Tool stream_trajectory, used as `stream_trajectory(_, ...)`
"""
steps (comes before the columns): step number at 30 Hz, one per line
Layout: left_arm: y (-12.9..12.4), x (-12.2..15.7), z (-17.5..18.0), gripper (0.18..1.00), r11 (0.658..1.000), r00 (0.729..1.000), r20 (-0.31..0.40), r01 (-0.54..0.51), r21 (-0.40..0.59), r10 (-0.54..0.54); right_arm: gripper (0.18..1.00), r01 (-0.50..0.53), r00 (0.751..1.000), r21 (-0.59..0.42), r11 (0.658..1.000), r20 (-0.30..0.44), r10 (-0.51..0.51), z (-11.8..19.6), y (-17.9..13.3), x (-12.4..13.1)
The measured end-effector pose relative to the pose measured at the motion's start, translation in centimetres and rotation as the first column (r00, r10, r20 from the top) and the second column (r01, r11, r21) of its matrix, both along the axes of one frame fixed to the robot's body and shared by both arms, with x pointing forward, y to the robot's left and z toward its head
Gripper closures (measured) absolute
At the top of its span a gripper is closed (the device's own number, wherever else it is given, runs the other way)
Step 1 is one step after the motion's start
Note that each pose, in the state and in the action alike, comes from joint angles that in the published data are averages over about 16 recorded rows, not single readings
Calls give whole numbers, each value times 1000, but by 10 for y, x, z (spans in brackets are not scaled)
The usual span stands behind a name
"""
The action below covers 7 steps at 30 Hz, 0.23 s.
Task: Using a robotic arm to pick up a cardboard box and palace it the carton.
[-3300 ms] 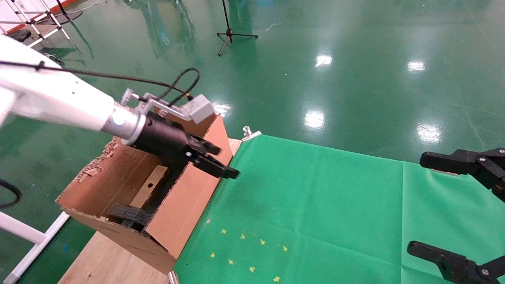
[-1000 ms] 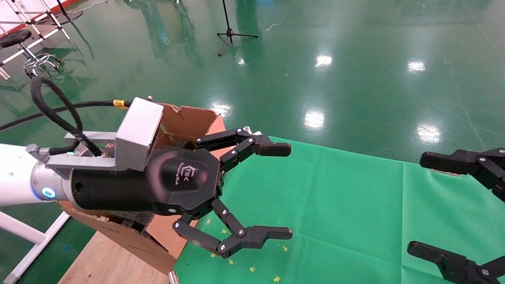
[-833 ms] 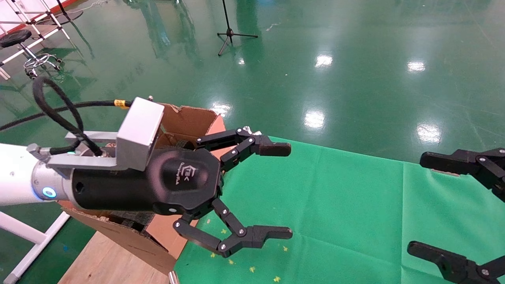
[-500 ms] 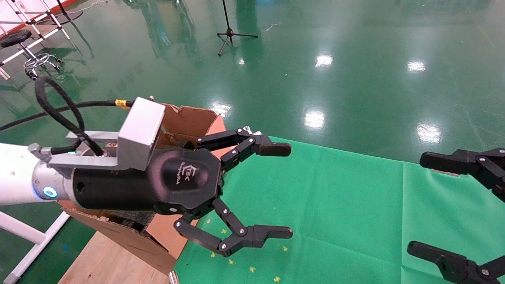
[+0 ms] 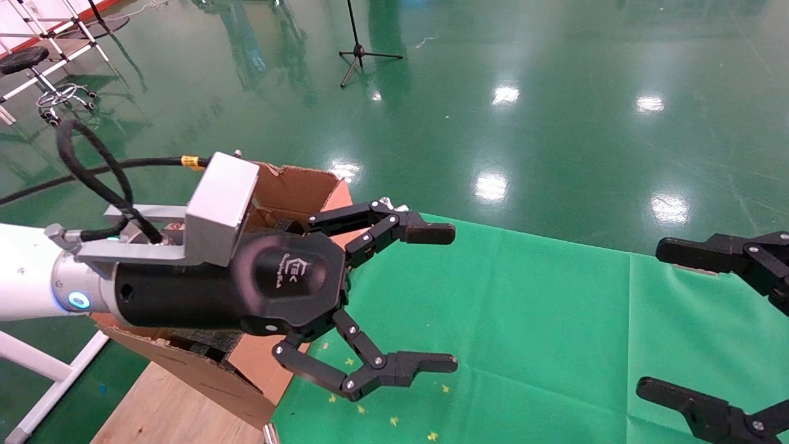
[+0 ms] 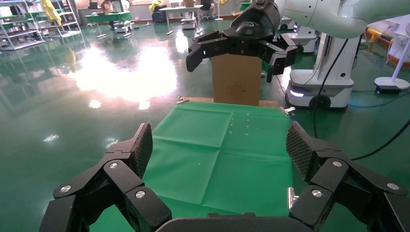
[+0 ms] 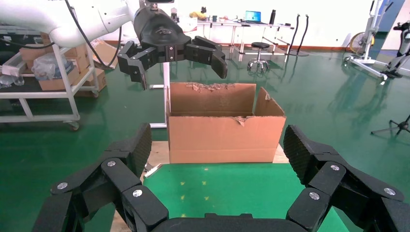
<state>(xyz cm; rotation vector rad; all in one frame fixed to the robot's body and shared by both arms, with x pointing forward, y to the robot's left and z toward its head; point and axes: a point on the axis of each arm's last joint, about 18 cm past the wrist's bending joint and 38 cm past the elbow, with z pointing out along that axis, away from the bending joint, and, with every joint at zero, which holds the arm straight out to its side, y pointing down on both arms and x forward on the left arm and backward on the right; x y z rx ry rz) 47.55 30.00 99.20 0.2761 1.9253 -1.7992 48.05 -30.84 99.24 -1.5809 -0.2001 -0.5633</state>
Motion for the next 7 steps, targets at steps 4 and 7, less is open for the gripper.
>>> stream_trajectory(4, 0, 0, 0, 184, 1000, 1000, 0, 0, 0, 0, 178, 0, 1000, 0, 1000, 0, 0, 0, 0, 0)
stream_trajectory(7, 0, 0, 0, 184, 1000, 1000, 0, 0, 0, 0, 178, 0, 1000, 0, 1000, 0, 0, 0, 0, 0)
